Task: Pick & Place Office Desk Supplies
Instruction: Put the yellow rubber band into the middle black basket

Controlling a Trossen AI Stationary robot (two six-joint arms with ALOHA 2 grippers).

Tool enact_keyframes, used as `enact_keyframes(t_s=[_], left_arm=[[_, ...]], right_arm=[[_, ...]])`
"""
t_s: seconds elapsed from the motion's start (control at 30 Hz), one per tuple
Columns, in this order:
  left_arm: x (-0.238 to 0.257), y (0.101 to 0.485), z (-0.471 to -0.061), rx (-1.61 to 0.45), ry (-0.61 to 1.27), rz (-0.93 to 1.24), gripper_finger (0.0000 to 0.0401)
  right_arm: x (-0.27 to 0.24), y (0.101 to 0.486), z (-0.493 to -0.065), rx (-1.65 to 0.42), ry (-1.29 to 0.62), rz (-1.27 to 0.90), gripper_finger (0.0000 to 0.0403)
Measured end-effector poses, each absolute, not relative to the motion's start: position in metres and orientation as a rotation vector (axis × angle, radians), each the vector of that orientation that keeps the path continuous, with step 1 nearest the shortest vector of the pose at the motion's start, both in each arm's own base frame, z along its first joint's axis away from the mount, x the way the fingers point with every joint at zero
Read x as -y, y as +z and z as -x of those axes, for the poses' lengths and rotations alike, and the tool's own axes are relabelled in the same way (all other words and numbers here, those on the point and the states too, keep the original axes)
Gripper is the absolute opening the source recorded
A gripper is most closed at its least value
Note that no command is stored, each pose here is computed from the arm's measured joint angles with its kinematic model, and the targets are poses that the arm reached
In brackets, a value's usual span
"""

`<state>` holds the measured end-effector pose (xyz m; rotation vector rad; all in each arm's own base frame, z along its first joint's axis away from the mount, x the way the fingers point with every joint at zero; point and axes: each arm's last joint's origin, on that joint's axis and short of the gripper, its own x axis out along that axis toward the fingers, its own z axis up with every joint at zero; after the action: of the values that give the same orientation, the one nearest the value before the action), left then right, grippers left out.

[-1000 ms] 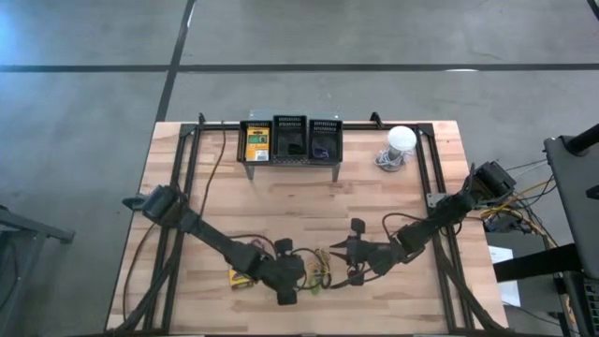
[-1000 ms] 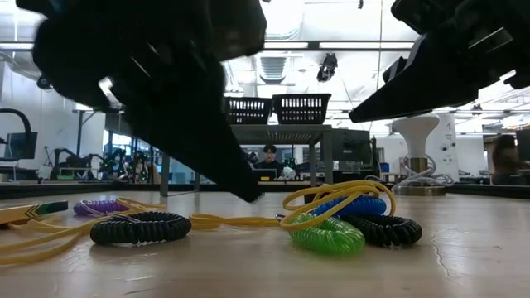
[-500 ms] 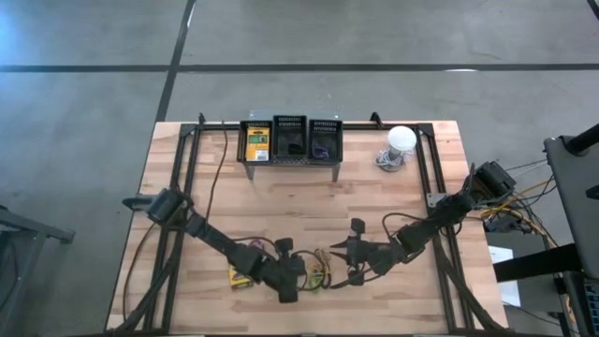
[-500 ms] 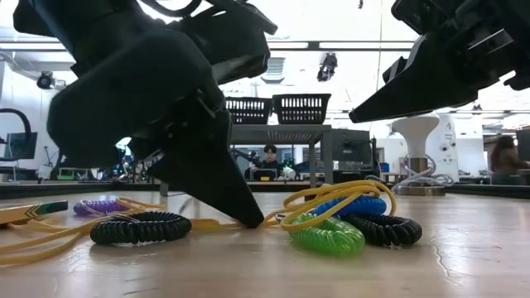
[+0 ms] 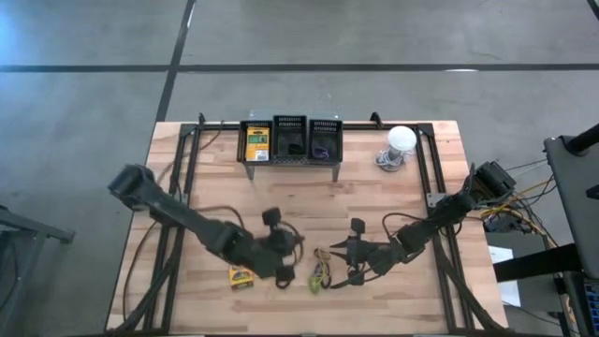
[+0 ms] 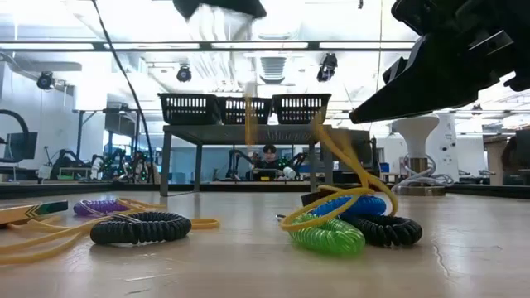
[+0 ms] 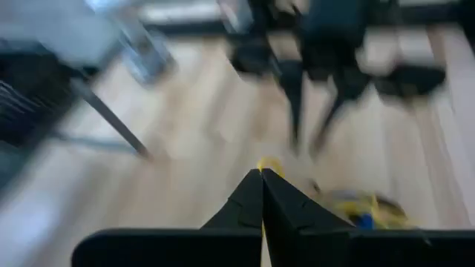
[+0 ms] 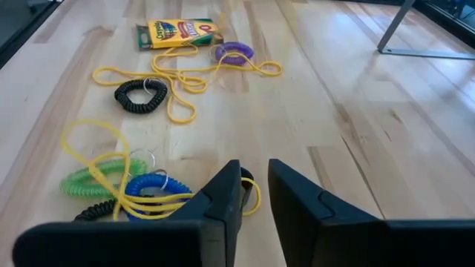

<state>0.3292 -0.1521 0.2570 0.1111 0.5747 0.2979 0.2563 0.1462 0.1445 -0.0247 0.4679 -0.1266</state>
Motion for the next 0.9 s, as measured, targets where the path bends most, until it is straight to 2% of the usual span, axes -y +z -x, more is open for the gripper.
enact_keyframes(t_s=[0.23,0.43,0.6,0.9], left_arm=[[0.086,0.318,-0.324,-0.426,0.445,-0.226,0.0001],[0.006,0.344,-0.322,-0.379,0.66,-0.254,0.0001],[-0.049,0.346,-0.315,-0.394,0.812,-0.22,0.0001],[-0.097,0.322,-0.314,-0.489,0.827,-0.038,0.0001]], right_arm=[[-0.146,0.145,-0.257,-0.464,-0.126,0.022,0.0062],[-0.146,0.145,-0.257,-0.462,-0.126,0.02,0.0065],[-0.146,0.145,-0.257,-0.463,-0.126,0.021,0.006],[-0.146,0.144,-0.257,-0.465,-0.126,0.022,0.0064]])
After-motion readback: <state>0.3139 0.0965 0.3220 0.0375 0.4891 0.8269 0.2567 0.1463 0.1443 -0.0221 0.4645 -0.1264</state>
